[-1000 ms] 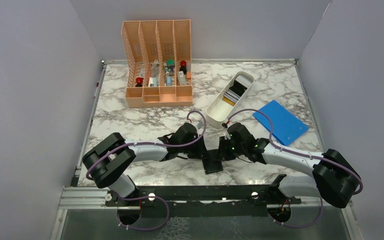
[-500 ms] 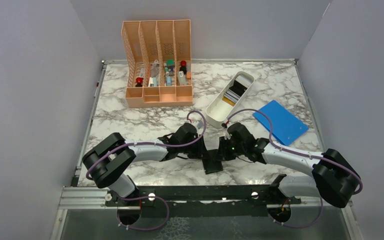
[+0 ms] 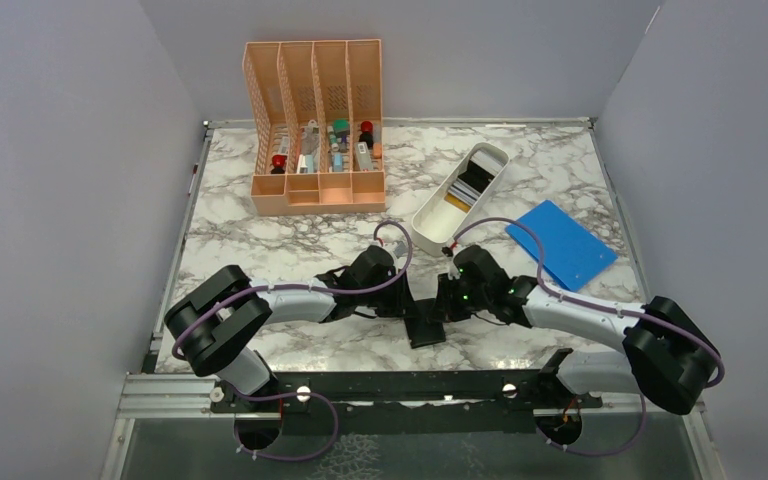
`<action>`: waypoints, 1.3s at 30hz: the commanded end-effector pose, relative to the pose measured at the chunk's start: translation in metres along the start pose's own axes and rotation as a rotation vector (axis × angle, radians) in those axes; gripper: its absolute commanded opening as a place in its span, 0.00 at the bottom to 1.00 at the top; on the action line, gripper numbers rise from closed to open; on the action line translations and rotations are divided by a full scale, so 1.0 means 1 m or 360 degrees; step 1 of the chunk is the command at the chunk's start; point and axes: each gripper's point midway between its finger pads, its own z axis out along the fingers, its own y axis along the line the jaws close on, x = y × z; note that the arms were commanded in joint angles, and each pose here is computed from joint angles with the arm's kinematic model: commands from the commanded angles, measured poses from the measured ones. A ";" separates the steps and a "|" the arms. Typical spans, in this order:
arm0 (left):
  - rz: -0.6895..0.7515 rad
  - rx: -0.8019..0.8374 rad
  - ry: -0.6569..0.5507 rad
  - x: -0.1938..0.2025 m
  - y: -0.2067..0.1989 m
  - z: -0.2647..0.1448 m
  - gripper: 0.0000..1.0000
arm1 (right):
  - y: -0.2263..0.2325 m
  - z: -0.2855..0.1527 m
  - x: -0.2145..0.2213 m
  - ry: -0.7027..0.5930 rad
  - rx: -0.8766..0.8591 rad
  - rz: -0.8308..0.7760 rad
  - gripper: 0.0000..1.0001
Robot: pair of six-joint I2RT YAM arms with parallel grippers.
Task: Put the credit cards into the card holder
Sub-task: Close the card holder at the center of the board.
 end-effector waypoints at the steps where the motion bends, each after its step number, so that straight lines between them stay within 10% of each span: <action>1: 0.0003 -0.0082 -0.0010 0.003 0.015 0.005 0.25 | -0.006 0.003 0.008 0.0052 0.0064 -0.0030 0.13; 39: -0.0015 -0.0044 -0.0018 0.007 0.014 0.000 0.25 | -0.047 0.011 0.045 0.0250 0.0521 -0.0095 0.13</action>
